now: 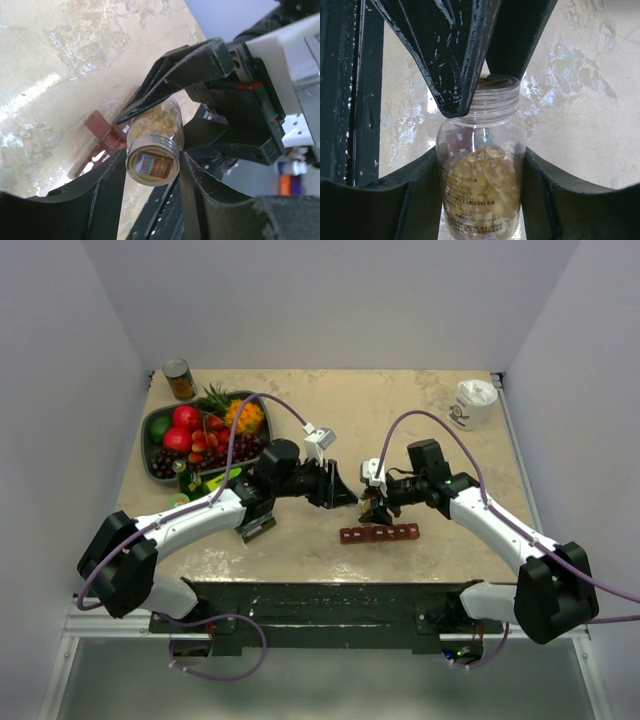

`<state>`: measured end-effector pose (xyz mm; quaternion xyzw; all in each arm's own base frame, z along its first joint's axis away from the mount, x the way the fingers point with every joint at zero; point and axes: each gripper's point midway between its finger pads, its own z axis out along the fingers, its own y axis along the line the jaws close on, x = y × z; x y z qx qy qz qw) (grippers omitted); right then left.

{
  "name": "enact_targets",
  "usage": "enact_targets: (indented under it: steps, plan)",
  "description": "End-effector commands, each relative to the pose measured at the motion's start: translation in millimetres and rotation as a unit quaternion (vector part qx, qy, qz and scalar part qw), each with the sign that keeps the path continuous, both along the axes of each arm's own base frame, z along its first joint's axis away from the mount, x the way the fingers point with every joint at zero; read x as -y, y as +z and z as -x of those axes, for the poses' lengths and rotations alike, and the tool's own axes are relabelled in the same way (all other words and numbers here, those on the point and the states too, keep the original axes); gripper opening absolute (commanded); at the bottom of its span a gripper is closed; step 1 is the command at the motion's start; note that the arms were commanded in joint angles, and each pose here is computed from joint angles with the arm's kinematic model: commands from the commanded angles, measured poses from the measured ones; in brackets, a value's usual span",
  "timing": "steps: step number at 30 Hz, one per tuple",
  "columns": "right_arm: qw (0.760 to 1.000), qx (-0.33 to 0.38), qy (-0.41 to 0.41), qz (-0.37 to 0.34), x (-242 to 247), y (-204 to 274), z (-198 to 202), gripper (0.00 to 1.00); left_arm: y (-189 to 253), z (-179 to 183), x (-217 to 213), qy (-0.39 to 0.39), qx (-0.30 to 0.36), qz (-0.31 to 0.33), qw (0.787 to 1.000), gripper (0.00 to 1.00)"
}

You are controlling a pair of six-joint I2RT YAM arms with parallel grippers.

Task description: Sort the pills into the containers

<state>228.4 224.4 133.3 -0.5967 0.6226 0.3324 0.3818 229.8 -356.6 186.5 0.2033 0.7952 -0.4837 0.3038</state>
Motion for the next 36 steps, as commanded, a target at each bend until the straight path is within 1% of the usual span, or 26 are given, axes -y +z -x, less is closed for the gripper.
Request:
enact_targets:
  steps: [1,2,4,6,8,10,11,14,18,19,20,21,22,24,25,27,28,30,31,32,33,35,36]
  plan:
    - [0.998,0.050,0.001,-0.033,-7.9,26.5,-11.4,0.11,43.5,1.3,11.5,0.027,-0.053,0.091,0.994,0.15]
    - [0.998,0.050,0.000,-0.033,-7.5,26.6,-11.6,0.11,45.6,-0.8,10.6,0.031,-0.053,0.093,0.994,0.21]
    - [0.998,0.049,-0.001,-0.033,-7.2,26.3,-12.2,0.11,46.5,-3.0,9.6,0.029,-0.054,0.097,0.993,0.26]
    - [0.998,0.048,-0.002,-0.033,-7.2,25.9,-12.0,0.11,46.1,0.0,8.6,0.021,-0.060,0.101,0.993,0.45]
    - [0.998,0.050,-0.002,-0.034,-7.2,26.8,-12.7,0.11,45.6,3.5,7.2,0.008,-0.062,0.103,0.993,0.60]
    - [0.998,0.049,-0.002,-0.033,-7.0,25.7,-12.7,0.11,45.5,5.6,4.8,0.003,-0.059,0.105,0.993,0.66]
    - [0.998,0.048,-0.001,-0.034,-7.6,25.6,-12.4,0.11,45.8,6.6,3.6,-0.001,-0.056,0.105,0.993,0.71]
    - [0.998,0.047,-0.001,-0.034,-7.3,25.0,-12.4,0.11,50.2,7.4,-2.5,-0.007,-0.043,0.115,0.992,0.76]
    - [0.998,0.046,-0.001,-0.035,-7.2,25.6,-12.0,0.11,53.5,4.8,-21.3,-0.011,-0.008,0.121,0.993,0.79]
    - [0.998,0.045,-0.001,-0.034,-7.1,25.0,-11.7,0.11,53.2,5.3,-25.5,-0.024,0.017,0.115,0.993,0.79]
    - [0.998,0.045,0.000,-0.035,-7.3,25.1,-11.5,0.11,45.0,4.5,-31.3,-0.022,0.022,0.103,0.994,0.79]
    - [0.998,0.045,-0.001,-0.035,-6.9,25.1,-11.8,0.11,46.3,-0.8,-38.7,-0.014,0.041,0.097,0.994,0.80]
    - [0.998,0.043,0.000,-0.035,-7.1,24.7,-11.3,0.11,41.9,-3.1,-42.5,-0.019,0.072,0.083,0.994,0.80]
    - [0.998,0.043,0.001,-0.037,-7.0,25.4,-11.2,0.11,33.0,-5.6,-48.5,-0.019,0.095,0.056,0.994,0.80]
    - [0.998,0.043,0.002,-0.037,-7.5,25.9,-10.7,0.11,29.5,-8.3,-50.4,-0.023,0.121,0.040,0.992,0.81]
    - [0.998,0.043,0.002,-0.038,-7.1,26.3,-10.6,0.11,28.7,-8.7,-52.3,-0.035,0.149,0.030,0.988,0.81]
    - [0.998,0.042,0.004,-0.038,-7.4,26.0,-9.9,0.11,28.9,-10.1,-52.9,-0.044,0.183,0.022,0.982,0.81]
    - [0.998,0.042,0.006,-0.038,-7.2,25.4,-9.3,0.11,36.6,-6.9,-51.5,-0.060,0.241,0.026,0.968,0.82]
    - [0.998,0.042,0.010,-0.039,-7.7,25.8,-8.0,0.11,39.0,-6.7,-51.3,-0.075,0.292,0.019,0.953,0.82]
    - [0.998,0.041,0.012,-0.039,-7.5,25.2,-7.3,0.11,46.0,0.2,-47.2,-0.086,0.337,0.026,0.937,0.82]
    - [0.998,0.041,0.014,-0.041,-7.8,25.4,-6.6,0.11,46.9,1.0,-45.8,-0.106,0.406,0.009,0.908,0.82]
    - [0.998,0.038,0.018,-0.042,-8.2,24.7,-5.3,0.11,48.5,15.3,-37.8,-0.133,0.479,0.011,0.868,0.84]
    - [0.998,0.038,0.019,-0.041,-8.3,24.3,-4.5,0.11,49.1,17.1,-36.0,-0.145,0.523,0.006,0.840,0.85]
